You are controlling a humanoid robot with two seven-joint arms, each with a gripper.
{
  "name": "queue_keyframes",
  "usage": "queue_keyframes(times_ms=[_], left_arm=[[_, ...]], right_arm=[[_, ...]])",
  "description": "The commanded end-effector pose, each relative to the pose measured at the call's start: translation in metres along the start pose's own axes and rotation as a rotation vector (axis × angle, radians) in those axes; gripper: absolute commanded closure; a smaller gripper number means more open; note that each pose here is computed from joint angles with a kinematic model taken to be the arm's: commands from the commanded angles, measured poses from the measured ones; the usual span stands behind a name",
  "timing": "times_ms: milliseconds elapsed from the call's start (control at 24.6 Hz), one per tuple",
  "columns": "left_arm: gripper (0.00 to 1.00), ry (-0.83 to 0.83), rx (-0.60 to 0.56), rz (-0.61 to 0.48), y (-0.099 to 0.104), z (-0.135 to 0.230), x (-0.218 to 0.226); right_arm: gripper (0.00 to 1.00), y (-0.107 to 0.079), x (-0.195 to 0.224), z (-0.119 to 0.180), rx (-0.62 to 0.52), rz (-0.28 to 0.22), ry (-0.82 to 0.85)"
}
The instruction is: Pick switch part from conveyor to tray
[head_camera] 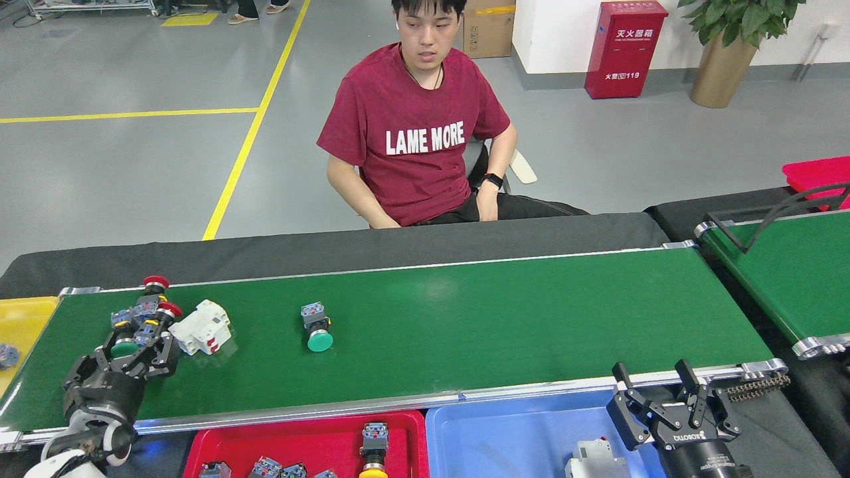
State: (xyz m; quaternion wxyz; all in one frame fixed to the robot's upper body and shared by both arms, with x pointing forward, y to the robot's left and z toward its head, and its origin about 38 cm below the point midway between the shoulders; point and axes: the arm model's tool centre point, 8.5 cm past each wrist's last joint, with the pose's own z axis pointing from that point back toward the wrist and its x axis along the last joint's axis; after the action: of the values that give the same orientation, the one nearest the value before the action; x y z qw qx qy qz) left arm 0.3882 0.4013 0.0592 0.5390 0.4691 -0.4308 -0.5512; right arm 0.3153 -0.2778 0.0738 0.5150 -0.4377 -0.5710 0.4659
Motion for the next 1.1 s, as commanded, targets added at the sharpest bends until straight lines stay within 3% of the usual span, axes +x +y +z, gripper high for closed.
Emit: queue_keyframes(times_ms=[0,203,528,609,649,731,1055], left_arm=[[0.60,-0.154,0.081,-0.024,0.018,0.018,0.018],[0.60,-0.490,0.099,-0.073,0.002,0.104,0.077],[0.58,-0.596,0.044,-0.021,-0.023,0.136,0.123],[0.52,-0.590,0.026,-0.008,-0.030,0.142,0.123],[0.40,-0.585,0.019,0.003,-0.033,0.145,0.124],[0.00,-0.581,-0.014,0.017,-0.044,0.155,0.124],[0.00,-0.573,-0.026,0.076,-0.053,0.166,0.131]], right_arm=[[0.02,-0.010,-0.001,-0.004,-0.027,0.006,-0.002],[0.02,-0.011,-0.002,-0.006,-0.027,0.007,0.002],[0.02,-0.011,0.001,-0.007,-0.024,0.003,-0.003],[0.02,-0.010,0.001,-0.007,-0.024,0.001,-0.003],[0.02,-0.011,0.001,-0.007,-0.024,0.003,-0.003],[0.02,-0.011,0.001,-0.007,-0.024,0.003,-0.003],[0.02,-0.011,0.000,-0.007,-0.023,0.006,-0.005]])
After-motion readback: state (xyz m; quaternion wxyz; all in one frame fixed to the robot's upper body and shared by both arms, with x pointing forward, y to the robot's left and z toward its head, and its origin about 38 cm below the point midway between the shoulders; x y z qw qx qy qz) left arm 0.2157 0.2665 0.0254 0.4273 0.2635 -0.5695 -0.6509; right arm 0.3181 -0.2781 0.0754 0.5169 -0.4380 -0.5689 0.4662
